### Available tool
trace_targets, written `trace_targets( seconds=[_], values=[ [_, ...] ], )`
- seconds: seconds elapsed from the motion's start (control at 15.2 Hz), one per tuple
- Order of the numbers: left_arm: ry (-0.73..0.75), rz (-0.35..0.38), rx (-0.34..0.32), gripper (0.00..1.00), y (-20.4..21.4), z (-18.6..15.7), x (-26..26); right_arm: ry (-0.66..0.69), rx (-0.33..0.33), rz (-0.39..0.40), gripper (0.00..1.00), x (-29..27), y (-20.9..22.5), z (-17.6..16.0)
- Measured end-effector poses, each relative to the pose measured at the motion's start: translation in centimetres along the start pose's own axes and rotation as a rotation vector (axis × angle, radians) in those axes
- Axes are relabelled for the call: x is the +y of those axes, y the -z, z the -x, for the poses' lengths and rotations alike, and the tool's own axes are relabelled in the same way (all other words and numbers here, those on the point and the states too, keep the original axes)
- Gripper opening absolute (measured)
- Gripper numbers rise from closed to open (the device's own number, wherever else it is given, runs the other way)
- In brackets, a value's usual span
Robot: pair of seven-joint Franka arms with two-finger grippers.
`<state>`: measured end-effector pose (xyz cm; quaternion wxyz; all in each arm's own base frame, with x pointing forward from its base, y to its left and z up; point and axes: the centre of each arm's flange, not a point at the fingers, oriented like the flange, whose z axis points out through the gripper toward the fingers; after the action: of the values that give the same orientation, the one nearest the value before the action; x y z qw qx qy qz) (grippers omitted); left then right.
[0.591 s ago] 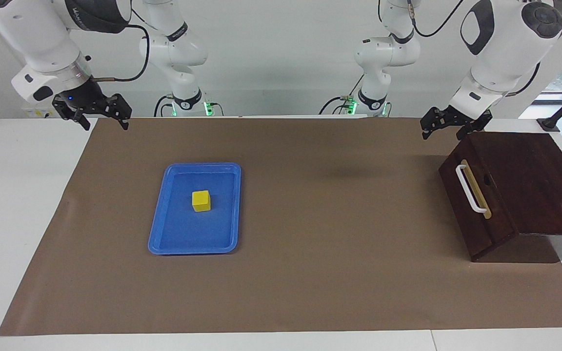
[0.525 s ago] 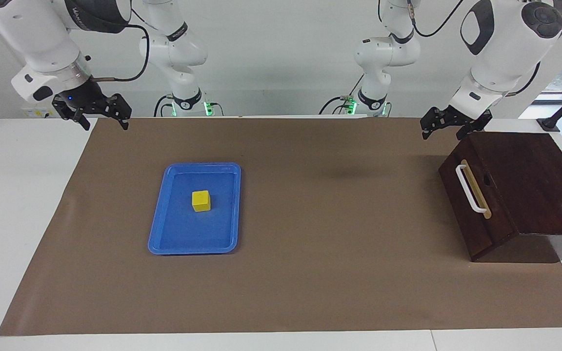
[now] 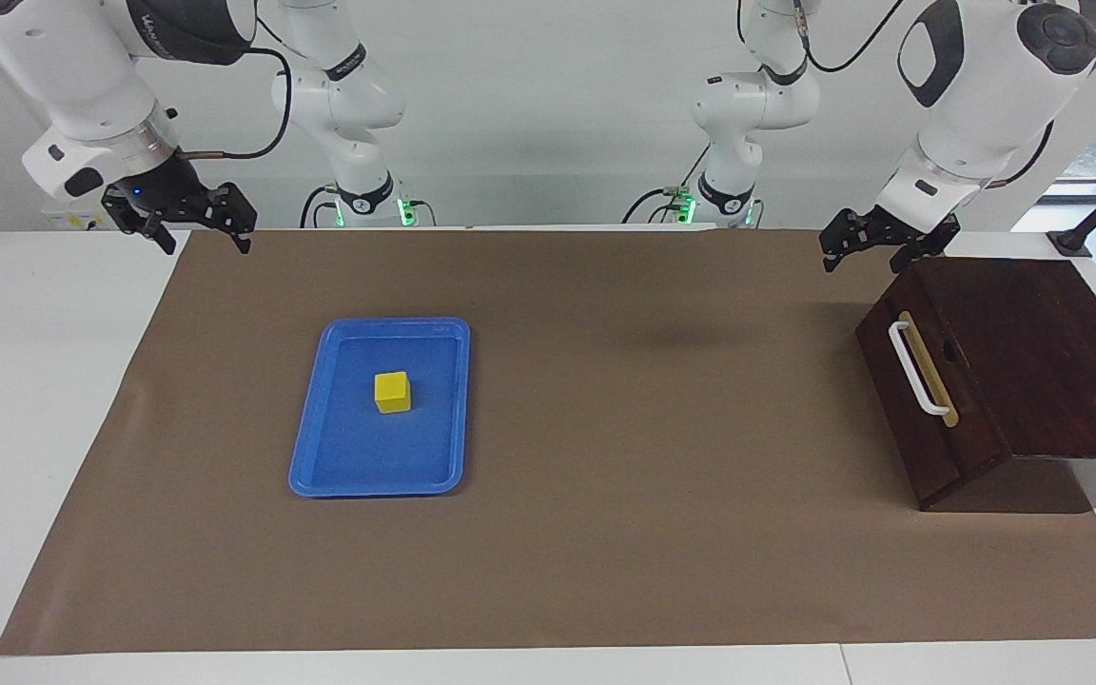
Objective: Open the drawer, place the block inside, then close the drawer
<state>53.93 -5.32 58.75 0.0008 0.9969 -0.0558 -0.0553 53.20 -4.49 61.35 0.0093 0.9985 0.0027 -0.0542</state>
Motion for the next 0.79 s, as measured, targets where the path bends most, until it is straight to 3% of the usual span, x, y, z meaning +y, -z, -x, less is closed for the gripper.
trace_targets(
  seconds=[0.39,0.79],
  values=[
    [0.000,0.000,0.000,1.00,0.0,0.0,0.0,-0.061,-0.004,-0.006,1.00,0.2,-0.2,0.0],
    [0.000,0.000,0.000,1.00,0.0,0.0,0.0,-0.532,-0.129,-0.232,1.00,1.8,-5.5,0.0]
  ],
)
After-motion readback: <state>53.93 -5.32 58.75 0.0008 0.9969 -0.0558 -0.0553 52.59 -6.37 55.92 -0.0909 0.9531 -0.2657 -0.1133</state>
